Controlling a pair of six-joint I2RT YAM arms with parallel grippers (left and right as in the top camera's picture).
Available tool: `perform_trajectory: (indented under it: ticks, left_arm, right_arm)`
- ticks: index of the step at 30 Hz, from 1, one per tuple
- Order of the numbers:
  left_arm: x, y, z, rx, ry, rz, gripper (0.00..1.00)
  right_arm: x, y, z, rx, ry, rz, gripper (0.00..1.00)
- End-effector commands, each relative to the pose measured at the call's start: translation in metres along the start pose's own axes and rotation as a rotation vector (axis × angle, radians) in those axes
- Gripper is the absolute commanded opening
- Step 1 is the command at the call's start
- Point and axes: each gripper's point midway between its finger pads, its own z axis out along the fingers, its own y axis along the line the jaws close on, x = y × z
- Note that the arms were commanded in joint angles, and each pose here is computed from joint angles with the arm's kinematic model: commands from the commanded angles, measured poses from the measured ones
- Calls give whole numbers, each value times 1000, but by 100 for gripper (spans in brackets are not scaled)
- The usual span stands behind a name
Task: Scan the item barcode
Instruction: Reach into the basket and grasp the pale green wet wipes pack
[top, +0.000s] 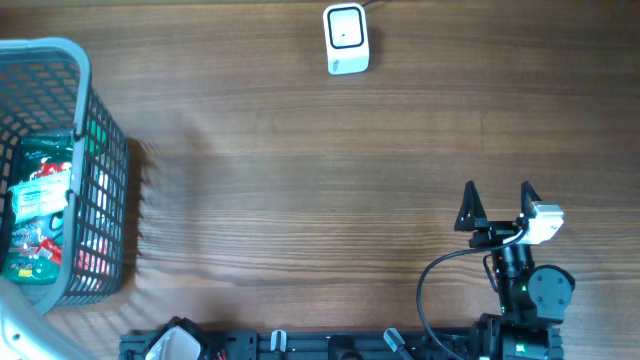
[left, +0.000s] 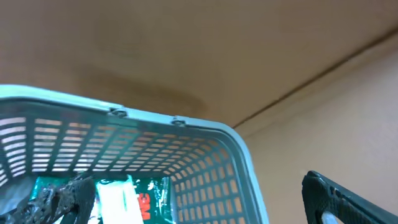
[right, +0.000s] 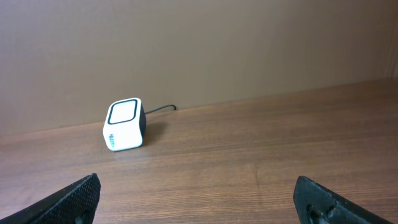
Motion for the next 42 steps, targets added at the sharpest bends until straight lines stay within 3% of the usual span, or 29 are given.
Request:
perform_trajectory:
  ticks: [1,6,13,20,33,42]
  left_arm:
    - [-7,7,9,-39,-17,-50,100]
    - [-2,19,37,-106,5,-48,100]
    - [71,38,107,-202,302,-19,100]
    - [133,59,152,-331,465,31,100]
    - [226,69,193,-474,589,28,100]
    - [278,127,212,-690,618,12,100]
  right_arm:
    - [-1,-1,0,7,-5,-19,100]
    - [-1,-1,0,7,-5,-19,100]
    - [-1,-1,0,7,-5,-18,100]
    - [-1,-1,0,7,-5,-19,100]
    - [-1,-1,0,7,-5,-19,100]
    - [-1,-1,0,7,-5,-19,100]
